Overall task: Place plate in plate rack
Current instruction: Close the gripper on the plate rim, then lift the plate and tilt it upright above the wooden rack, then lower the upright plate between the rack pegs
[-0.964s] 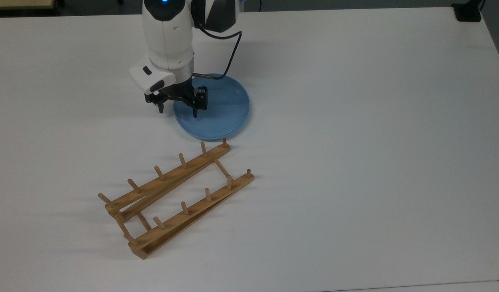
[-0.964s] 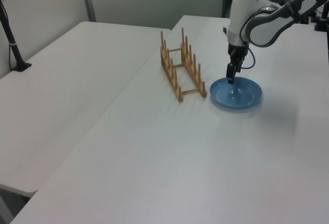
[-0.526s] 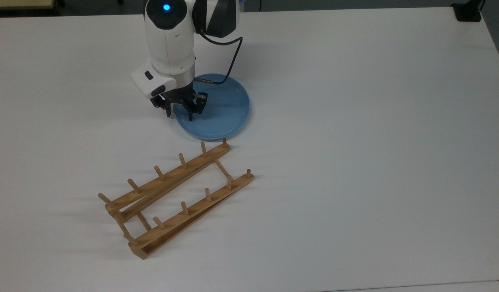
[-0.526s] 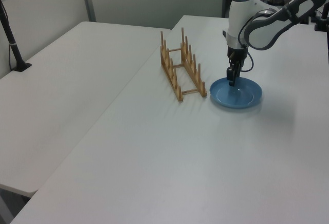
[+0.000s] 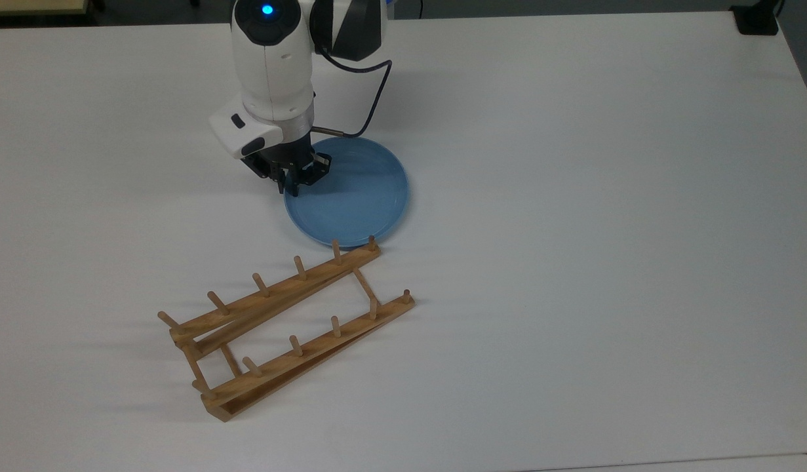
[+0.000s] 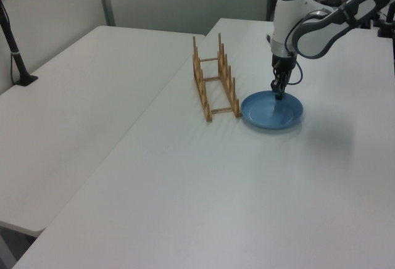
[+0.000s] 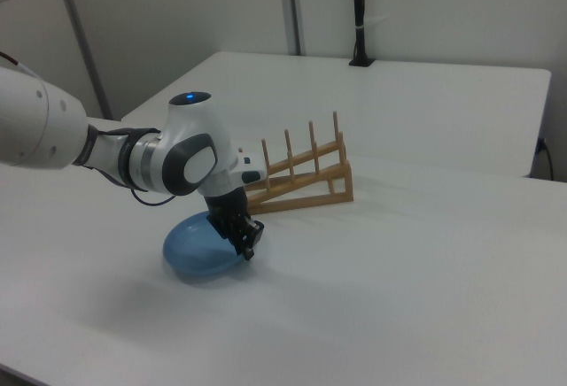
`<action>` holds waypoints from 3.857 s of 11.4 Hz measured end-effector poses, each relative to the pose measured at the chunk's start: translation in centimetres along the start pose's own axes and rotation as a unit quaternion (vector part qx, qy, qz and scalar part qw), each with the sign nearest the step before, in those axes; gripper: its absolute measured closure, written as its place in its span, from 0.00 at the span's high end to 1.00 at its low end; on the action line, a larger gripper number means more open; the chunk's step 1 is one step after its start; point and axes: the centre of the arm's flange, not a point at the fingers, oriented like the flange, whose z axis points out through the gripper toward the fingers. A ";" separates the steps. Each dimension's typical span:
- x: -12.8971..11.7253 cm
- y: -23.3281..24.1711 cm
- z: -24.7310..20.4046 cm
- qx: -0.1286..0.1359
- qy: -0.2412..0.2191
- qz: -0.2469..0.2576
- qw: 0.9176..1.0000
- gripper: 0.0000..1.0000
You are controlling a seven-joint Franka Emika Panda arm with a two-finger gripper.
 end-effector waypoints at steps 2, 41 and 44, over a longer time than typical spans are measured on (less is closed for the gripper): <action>0.5 0.5 -0.9 -0.002 0.010 0.002 1.000 0.18; 7.5 -9.9 -11.8 -0.312 0.443 -0.010 0.841 0.05; 7.6 -10.1 -10.3 -0.312 0.436 -0.014 0.844 0.07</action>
